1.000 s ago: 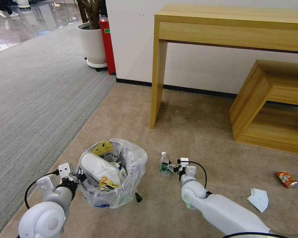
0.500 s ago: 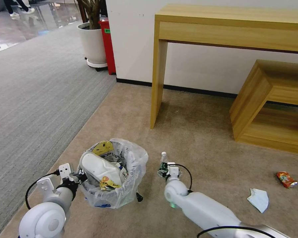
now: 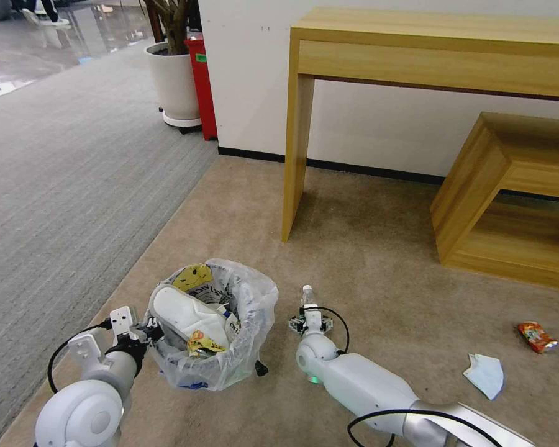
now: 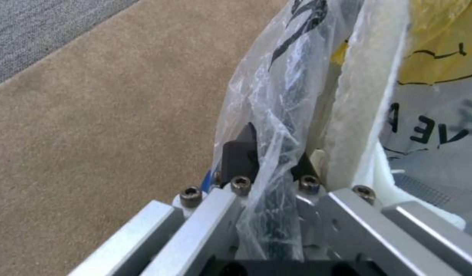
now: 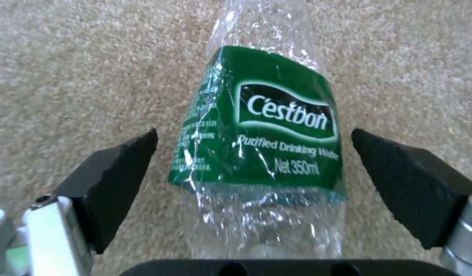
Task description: Pick up the trash bin and place the garbage on the floor into it.
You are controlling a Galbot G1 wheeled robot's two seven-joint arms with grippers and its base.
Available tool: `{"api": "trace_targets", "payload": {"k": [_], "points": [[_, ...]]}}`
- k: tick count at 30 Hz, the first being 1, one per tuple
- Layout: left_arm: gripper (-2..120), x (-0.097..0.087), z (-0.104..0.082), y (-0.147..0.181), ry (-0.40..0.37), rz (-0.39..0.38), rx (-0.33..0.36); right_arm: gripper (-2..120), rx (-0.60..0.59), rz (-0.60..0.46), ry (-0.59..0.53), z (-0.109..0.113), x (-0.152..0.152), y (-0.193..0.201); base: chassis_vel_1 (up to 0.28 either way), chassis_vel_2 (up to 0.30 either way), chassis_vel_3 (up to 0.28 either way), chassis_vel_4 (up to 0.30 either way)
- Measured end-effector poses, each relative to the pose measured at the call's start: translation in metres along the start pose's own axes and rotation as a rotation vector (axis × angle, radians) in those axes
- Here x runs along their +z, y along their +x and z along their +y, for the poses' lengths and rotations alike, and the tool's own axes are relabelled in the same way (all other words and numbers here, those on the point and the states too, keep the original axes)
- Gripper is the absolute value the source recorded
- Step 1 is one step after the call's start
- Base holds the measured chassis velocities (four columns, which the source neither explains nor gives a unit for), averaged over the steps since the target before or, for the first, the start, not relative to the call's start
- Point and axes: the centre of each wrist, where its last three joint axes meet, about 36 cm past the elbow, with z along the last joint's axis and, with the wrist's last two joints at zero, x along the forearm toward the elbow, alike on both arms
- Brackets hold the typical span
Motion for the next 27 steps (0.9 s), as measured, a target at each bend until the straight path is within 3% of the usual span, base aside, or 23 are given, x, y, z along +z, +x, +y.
{"api": "trace_targets", "payload": {"k": [19,23,27], "points": [[0,0.000,-0.001,0.000,0.003,-0.006,0.005,28,-0.029,-0.054,0.011,-0.010,0.006,0.003,0.000,0.000,0.000,0.000],[0,0.001,0.001,-0.003,0.003,-0.004,-0.002,17,-0.078,-0.105,-0.017,-0.016,-0.001,0.013,0.000,0.000,0.000,0.000],[0,0.002,0.002,-0.005,0.002,-0.001,-0.008,14,-0.135,-0.177,-0.063,-0.027,-0.015,0.026,0.000,0.000,0.000,0.000]]}}
